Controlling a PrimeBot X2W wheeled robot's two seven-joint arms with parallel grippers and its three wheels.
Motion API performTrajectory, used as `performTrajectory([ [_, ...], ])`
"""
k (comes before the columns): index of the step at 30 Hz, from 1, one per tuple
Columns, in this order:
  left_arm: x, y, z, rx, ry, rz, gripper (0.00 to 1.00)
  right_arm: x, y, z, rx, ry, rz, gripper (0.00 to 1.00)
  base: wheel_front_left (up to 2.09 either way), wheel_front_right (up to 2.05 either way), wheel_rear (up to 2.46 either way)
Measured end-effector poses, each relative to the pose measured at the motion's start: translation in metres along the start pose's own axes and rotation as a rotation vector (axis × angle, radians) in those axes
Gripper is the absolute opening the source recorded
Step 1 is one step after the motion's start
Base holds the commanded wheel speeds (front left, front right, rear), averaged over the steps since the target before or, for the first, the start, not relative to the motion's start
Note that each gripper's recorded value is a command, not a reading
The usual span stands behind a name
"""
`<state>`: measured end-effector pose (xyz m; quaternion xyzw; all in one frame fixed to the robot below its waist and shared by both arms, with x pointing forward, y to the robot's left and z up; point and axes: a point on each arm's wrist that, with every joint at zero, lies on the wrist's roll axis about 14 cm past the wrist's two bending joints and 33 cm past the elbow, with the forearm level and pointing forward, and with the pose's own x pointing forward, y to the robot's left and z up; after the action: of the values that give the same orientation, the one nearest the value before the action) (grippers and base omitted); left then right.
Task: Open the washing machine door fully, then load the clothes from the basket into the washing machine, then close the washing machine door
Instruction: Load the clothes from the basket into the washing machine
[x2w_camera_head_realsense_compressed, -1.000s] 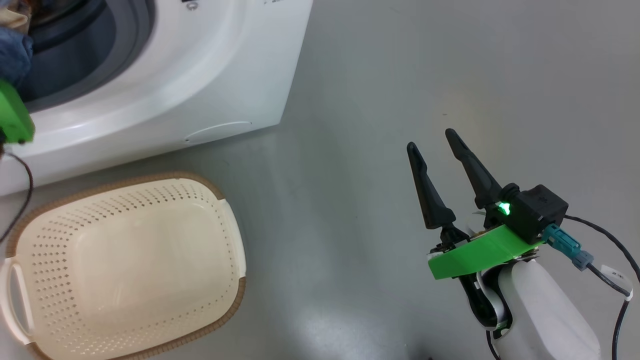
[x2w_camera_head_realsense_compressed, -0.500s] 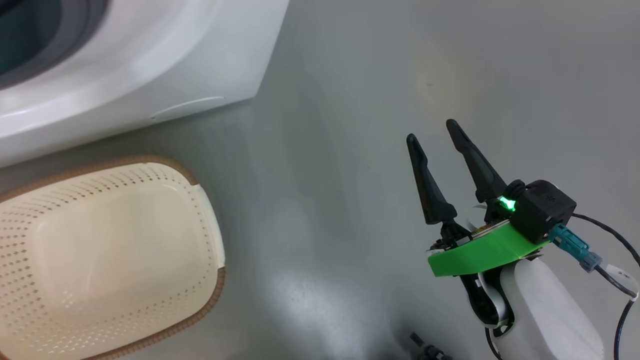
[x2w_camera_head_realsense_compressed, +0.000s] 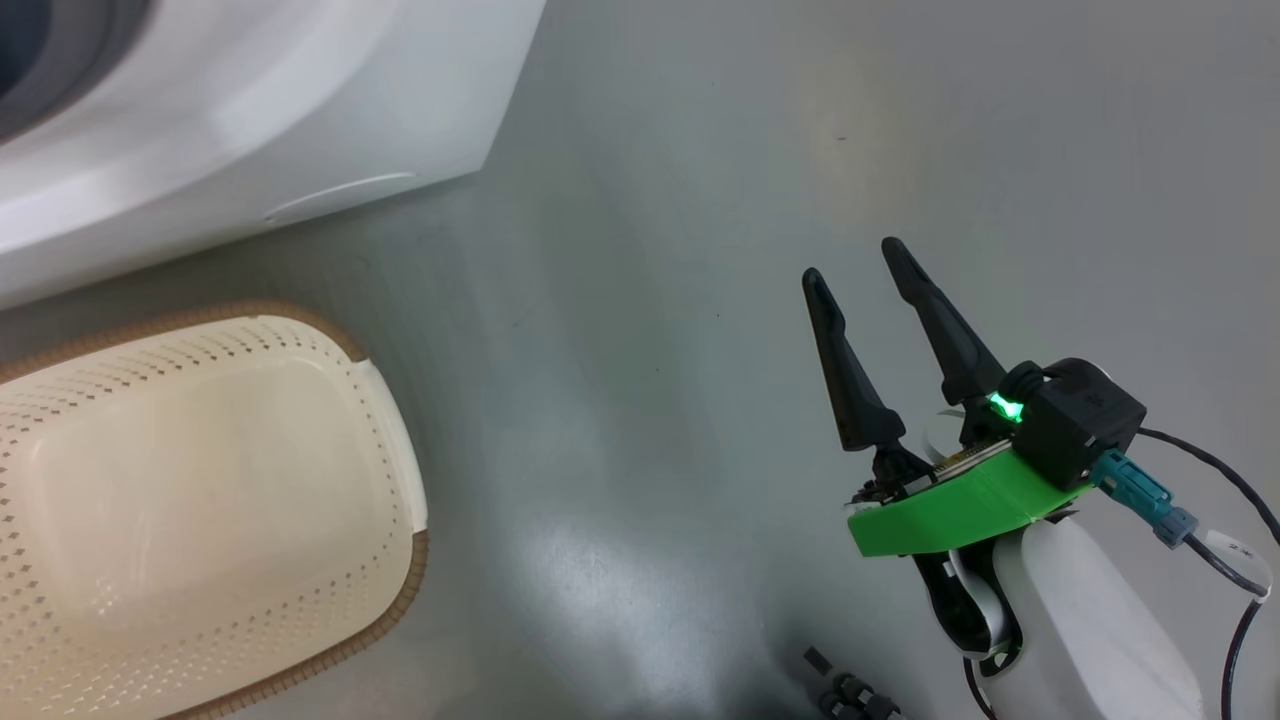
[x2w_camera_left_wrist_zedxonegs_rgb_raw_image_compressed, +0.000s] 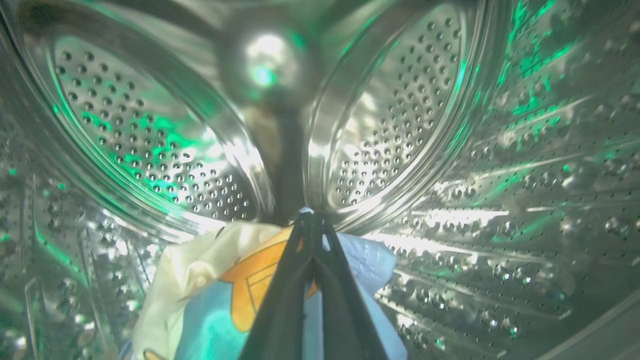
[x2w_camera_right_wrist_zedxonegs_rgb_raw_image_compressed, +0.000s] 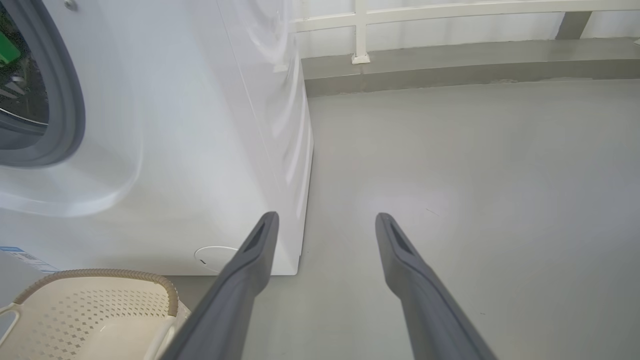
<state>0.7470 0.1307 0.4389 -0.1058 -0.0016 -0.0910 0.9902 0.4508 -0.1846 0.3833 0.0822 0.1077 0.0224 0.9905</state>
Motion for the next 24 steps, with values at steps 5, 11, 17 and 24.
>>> performTrajectory([
  [5, -0.007, 0.001, -0.025, 0.026, 0.115, 0.009, 1.0, -0.002, 0.002, 0.002, 0.0, -0.002, 0.004, 1.0, 0.0, 0.0, 0.0],
  [11, -0.014, -0.004, -0.049, 0.059, 0.275, 0.002, 1.0, -0.003, 0.003, 0.005, 0.005, -0.008, 0.005, 1.0, 0.0, 0.0, 0.0],
  [17, -0.017, -0.009, -0.027, 0.087, 0.22, -0.012, 1.0, -0.004, 0.007, 0.014, 0.019, -0.03, 0.014, 1.0, 0.0, 0.0, 0.0],
  [24, -0.04, -0.015, -0.021, 0.101, 0.194, -0.04, 1.0, -0.002, 0.014, 0.031, 0.018, -0.074, 0.037, 1.0, 0.0, 0.0, 0.0],
])
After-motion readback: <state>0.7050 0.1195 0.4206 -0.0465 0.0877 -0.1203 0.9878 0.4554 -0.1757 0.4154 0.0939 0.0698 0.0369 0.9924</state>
